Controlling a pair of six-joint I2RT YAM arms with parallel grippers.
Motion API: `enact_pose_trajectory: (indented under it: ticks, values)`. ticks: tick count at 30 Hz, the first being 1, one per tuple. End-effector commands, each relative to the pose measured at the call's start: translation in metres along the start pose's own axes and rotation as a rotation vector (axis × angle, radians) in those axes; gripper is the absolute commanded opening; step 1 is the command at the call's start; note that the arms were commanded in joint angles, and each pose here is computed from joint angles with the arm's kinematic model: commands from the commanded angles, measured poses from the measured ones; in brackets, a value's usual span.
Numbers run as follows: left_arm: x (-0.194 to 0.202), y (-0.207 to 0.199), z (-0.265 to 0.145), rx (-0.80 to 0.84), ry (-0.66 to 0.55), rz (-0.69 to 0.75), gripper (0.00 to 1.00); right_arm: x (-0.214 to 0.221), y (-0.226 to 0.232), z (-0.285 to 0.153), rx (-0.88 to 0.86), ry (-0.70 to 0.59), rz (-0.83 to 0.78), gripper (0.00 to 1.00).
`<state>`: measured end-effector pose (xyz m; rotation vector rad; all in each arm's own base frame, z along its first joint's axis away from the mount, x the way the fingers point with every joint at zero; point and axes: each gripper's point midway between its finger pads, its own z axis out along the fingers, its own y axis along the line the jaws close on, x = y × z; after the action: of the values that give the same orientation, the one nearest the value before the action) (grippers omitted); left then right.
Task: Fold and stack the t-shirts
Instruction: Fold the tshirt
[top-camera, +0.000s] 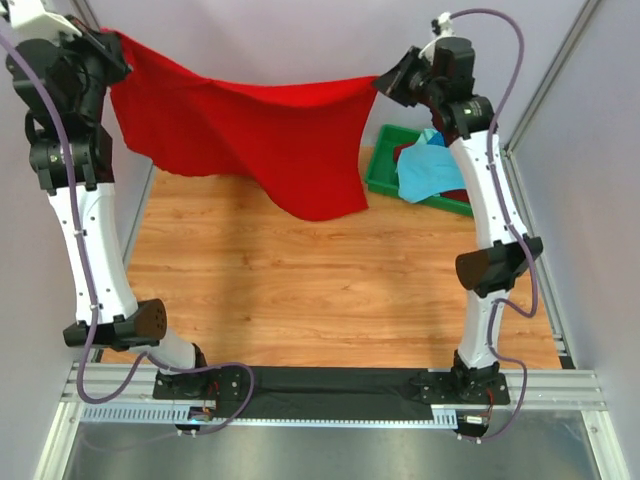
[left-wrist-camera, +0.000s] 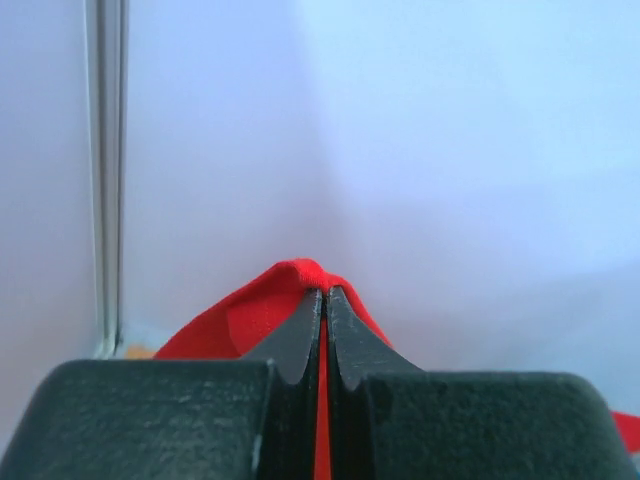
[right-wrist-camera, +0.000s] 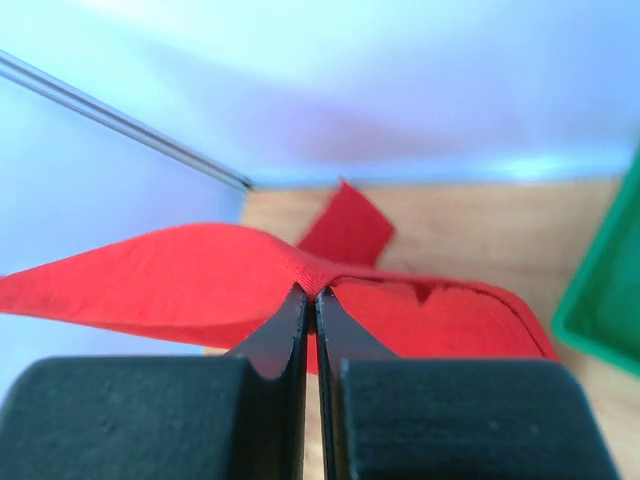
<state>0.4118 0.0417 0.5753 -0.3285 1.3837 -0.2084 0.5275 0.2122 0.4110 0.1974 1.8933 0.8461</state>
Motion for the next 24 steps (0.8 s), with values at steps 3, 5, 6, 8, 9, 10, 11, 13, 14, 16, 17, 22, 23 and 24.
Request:
enact_pose_trajectory:
  ticks: [3,5,6,8,9,10,11,13,14,16,17,22,23,24]
  values:
    - [-0.117,-0.042,-0.041,0.115,-0.332,0.092,0.00,-0.110,0.082,-0.097,-0.253,-0.337,-0.096,0.00]
    - [-0.125,-0.042,-0.047,0.111,-0.348,0.101,0.00,-0.120,0.085,-0.109,-0.289,-0.351,-0.076,0.00]
    - [-0.124,-0.038,-0.047,0.099,-0.346,0.104,0.00,-0.123,0.080,-0.110,-0.286,-0.355,-0.079,0.00]
    - [-0.109,-0.029,-0.043,0.081,-0.302,0.092,0.00,-0.107,0.067,-0.101,-0.259,-0.294,-0.070,0.00]
    - [-0.103,-0.028,-0.043,0.083,-0.283,0.087,0.00,-0.101,0.068,-0.104,-0.259,-0.272,-0.066,0.00]
    - [-0.079,-0.021,-0.034,0.072,-0.221,0.078,0.00,-0.086,0.058,-0.099,-0.232,-0.219,-0.041,0.00]
    - [-0.077,-0.021,-0.045,0.070,-0.213,0.071,0.00,-0.059,0.042,-0.085,-0.194,-0.134,-0.009,0.00]
    - [-0.027,0.002,-0.040,0.003,-0.094,0.009,0.00,-0.021,0.026,-0.089,-0.128,-0.028,-0.005,0.00]
    - [-0.026,-0.002,-0.064,0.010,-0.097,-0.006,0.00,0.023,-0.004,-0.077,-0.047,0.085,0.025,0.00]
    - [0.023,0.017,-0.090,-0.061,0.003,-0.080,0.00,0.062,-0.015,-0.097,0.026,0.163,0.069,0.00]
    - [0.042,0.027,-0.100,-0.098,0.041,-0.103,0.00,0.120,-0.048,-0.094,0.109,0.293,0.137,0.00]
    - [0.164,0.105,-0.189,-0.532,0.295,-0.147,0.00,0.240,-0.079,-0.162,0.261,0.554,0.171,0.00]
    - [0.188,0.121,-0.211,-0.623,0.377,-0.122,0.00,0.258,-0.085,-0.174,0.283,0.591,0.170,0.00]
    - [0.222,0.137,-0.226,-0.701,0.452,-0.132,0.00,0.297,-0.113,-0.191,0.359,0.674,0.195,0.00]
